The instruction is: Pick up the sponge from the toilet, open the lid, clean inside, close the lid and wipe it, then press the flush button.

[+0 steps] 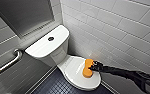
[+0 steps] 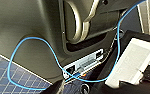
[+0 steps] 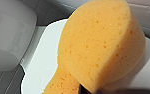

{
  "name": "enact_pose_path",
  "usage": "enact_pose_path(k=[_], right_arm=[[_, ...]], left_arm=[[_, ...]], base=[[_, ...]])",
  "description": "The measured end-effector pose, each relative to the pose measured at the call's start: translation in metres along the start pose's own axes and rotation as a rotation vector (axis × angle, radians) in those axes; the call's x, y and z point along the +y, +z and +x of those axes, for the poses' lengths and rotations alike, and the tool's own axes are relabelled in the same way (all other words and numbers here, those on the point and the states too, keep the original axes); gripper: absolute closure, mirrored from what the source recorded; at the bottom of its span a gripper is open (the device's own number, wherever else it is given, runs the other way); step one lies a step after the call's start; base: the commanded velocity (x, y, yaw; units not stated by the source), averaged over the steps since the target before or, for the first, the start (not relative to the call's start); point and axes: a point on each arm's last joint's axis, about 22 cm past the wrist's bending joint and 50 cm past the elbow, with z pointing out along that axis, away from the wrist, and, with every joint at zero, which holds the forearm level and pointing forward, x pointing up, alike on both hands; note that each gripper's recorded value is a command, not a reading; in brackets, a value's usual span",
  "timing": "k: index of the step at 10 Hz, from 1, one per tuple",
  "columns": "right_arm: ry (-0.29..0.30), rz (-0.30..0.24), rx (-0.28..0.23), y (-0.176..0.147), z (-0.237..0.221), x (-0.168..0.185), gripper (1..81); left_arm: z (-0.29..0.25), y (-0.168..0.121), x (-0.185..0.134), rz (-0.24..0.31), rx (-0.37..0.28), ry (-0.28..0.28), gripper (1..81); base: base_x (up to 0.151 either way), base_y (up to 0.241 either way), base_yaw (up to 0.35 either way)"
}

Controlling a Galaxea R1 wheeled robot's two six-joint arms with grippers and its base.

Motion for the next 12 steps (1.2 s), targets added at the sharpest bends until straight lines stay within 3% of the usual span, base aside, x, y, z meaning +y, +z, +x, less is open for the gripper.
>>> enact_pose_path(k=[2,6,10,12], right_arm=[[-0.008,-0.007,0.001,0.019,-0.011,-0.011,81.1],[0.031,-0.049,0.03,0.013,-0.036,0.025,81.1],[0.082,-0.046,0.021,-0.036,-0.056,0.07,81.1],[0.131,-0.088,0.027,-0.08,-0.086,0.12,81.1]], left_arm=[[-0.004,0.0,0.0,0.001,-0.003,-0.003,1.0],[-0.02,-0.001,0.0,0.002,-0.02,-0.016,1.0],[-0.018,0.002,0.005,-0.006,-0.018,-0.013,1.0],[-0.019,0.002,0.005,-0.006,-0.018,-0.013,1.0]], base=[[0.0,0.0,0.0],[0.0,0.0,0.0],[0.0,0.0,0.0],[0.0,0.0,0.0]])
